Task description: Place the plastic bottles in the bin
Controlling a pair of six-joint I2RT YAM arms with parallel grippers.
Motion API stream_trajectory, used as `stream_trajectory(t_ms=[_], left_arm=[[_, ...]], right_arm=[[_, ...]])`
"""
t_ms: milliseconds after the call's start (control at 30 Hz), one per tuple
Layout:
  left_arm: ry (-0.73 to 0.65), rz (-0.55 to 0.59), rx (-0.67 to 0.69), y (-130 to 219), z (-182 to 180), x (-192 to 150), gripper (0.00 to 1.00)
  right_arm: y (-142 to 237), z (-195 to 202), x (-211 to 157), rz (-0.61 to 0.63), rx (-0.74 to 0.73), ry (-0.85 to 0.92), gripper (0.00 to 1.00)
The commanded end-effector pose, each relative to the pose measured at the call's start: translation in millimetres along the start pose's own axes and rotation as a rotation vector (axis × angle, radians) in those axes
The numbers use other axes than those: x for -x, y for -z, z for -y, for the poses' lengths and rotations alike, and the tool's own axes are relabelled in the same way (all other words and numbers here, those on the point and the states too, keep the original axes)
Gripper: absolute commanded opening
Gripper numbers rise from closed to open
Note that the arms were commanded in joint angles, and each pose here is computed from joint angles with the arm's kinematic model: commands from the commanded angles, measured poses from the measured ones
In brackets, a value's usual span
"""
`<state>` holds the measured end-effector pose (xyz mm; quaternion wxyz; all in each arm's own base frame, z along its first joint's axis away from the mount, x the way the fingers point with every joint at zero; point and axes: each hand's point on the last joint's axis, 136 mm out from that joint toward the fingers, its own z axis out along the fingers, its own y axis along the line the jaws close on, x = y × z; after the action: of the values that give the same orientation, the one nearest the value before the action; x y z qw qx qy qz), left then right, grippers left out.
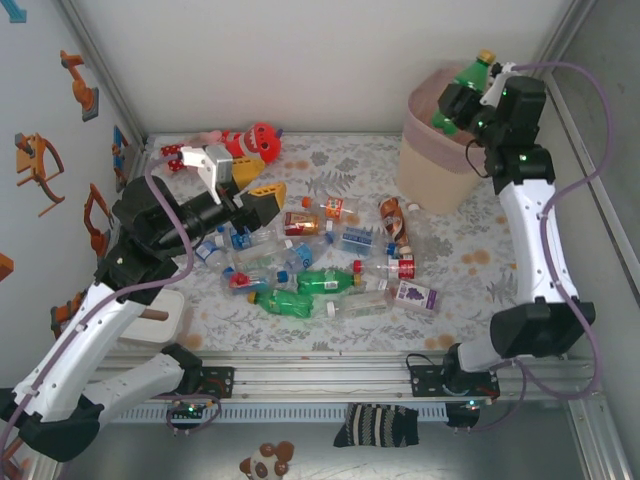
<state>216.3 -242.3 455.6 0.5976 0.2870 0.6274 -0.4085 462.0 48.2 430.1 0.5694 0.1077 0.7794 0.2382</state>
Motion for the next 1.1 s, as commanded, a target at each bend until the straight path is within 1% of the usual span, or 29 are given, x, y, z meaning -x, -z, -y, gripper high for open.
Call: stream_trajectory(t_ms=[0, 200, 400, 600, 733, 1067], left_arm=[[0.023, 0.01, 0.0, -2, -1, -2, 0.72], [0.038, -0.004, 0.01, -2, -4, -9, 0.73], [0.042, -0.027, 0.024, -4, -7, -16, 0.73], [0.042, -0.041, 0.039, -7, -12, -22, 0.73], [0.041, -0.045, 0.04, -9, -13, -22, 0.74], [0.017, -0.053, 0.033, -15, -13, -17, 0.74]], right_arm=[[-15, 26, 12, -0.006, -0.09, -0.064, 0.37], [-45, 68, -3, -0.095, -0.226, -0.025, 0.36], [-53, 105, -20, -0.195, -0.317, -0.007, 0.36], [-45, 139, -31, -0.271, -0.395, 0.008, 0.36], [-34, 155, -32, -0.299, -0.449, 0.035, 0.36], [-1, 175, -15, -0.294, -0.601, 0.15, 0.37]])
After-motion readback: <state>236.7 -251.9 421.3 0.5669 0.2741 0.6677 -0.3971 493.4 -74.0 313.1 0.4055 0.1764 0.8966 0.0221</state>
